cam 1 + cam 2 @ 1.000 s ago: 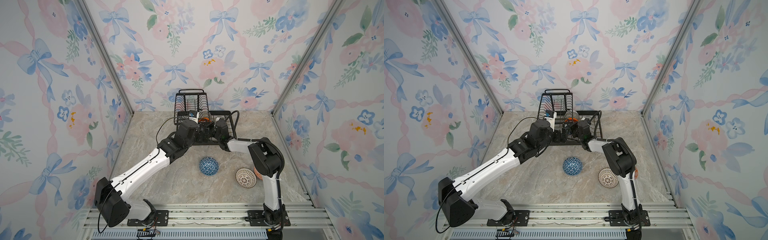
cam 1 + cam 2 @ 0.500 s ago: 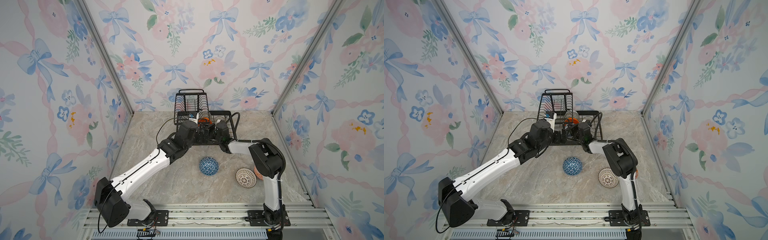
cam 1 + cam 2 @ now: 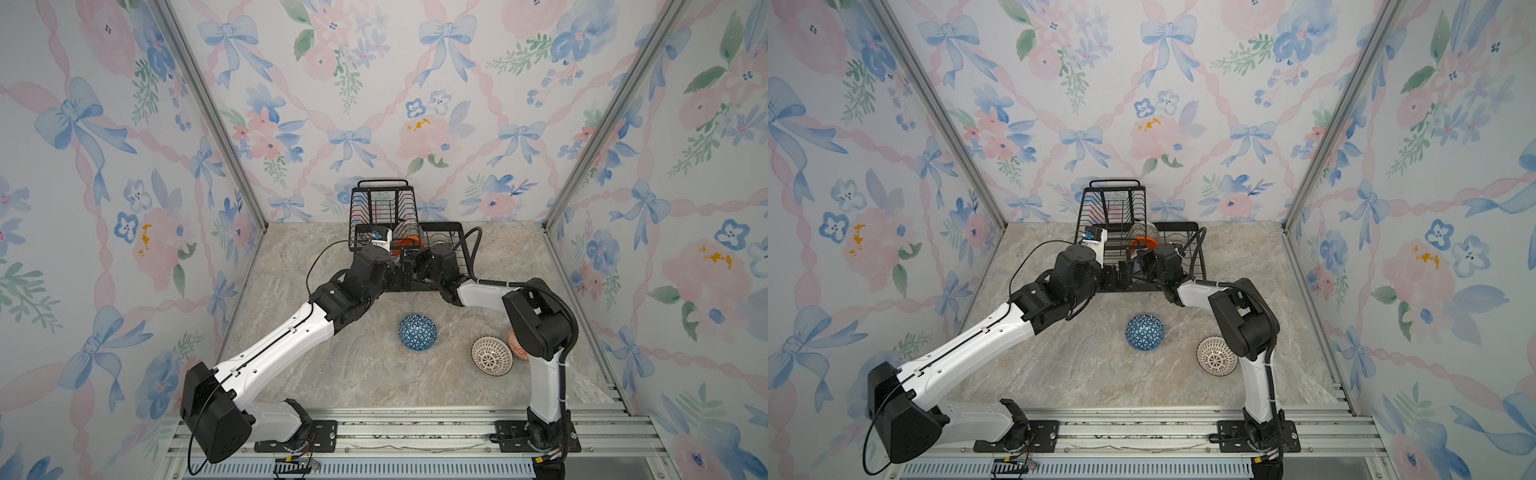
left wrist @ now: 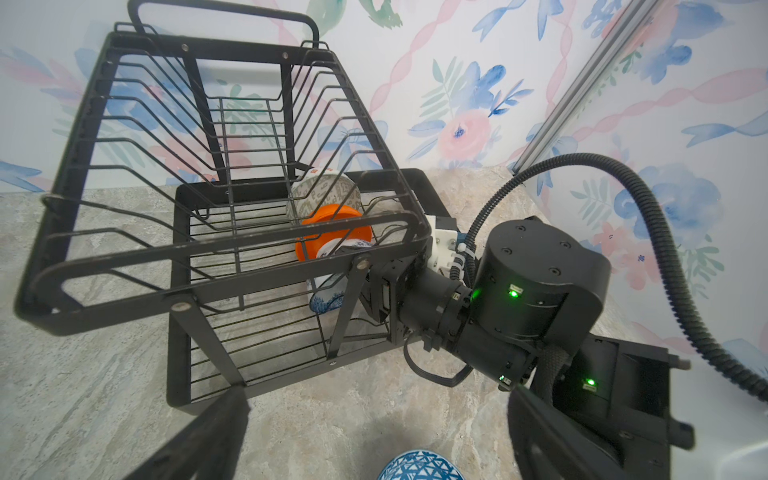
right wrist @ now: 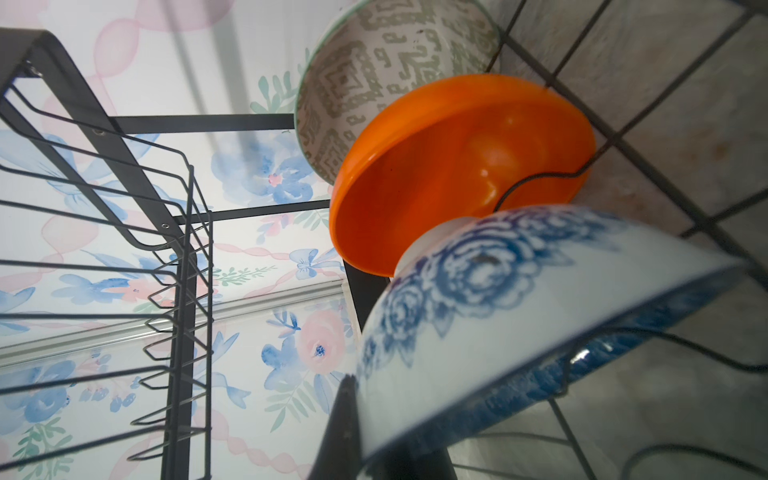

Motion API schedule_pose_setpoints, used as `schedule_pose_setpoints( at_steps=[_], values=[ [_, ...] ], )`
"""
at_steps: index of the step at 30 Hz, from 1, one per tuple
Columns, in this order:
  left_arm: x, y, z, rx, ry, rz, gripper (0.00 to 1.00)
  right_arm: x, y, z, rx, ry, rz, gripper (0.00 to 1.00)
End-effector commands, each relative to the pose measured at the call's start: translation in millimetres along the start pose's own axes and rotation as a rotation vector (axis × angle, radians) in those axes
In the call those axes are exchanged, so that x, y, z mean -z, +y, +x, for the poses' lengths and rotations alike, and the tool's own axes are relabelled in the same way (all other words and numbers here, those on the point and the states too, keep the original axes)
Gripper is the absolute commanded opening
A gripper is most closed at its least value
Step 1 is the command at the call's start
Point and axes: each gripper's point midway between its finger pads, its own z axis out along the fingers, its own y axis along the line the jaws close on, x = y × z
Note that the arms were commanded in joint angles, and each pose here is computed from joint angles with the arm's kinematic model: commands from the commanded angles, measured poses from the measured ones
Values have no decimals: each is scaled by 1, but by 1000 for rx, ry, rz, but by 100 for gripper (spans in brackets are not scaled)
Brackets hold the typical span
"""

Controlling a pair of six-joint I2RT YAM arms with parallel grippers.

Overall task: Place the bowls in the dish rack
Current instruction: 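Push the blue floral bowl down into the rack slots with the right gripper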

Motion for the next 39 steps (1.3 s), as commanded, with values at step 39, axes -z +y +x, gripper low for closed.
schedule_pose_setpoints(
  at_steps=[39],
  values=[
    [1, 6, -4, 33, -13, -23, 98, 5, -71, 15, -144, 68, 298, 16]
  ],
)
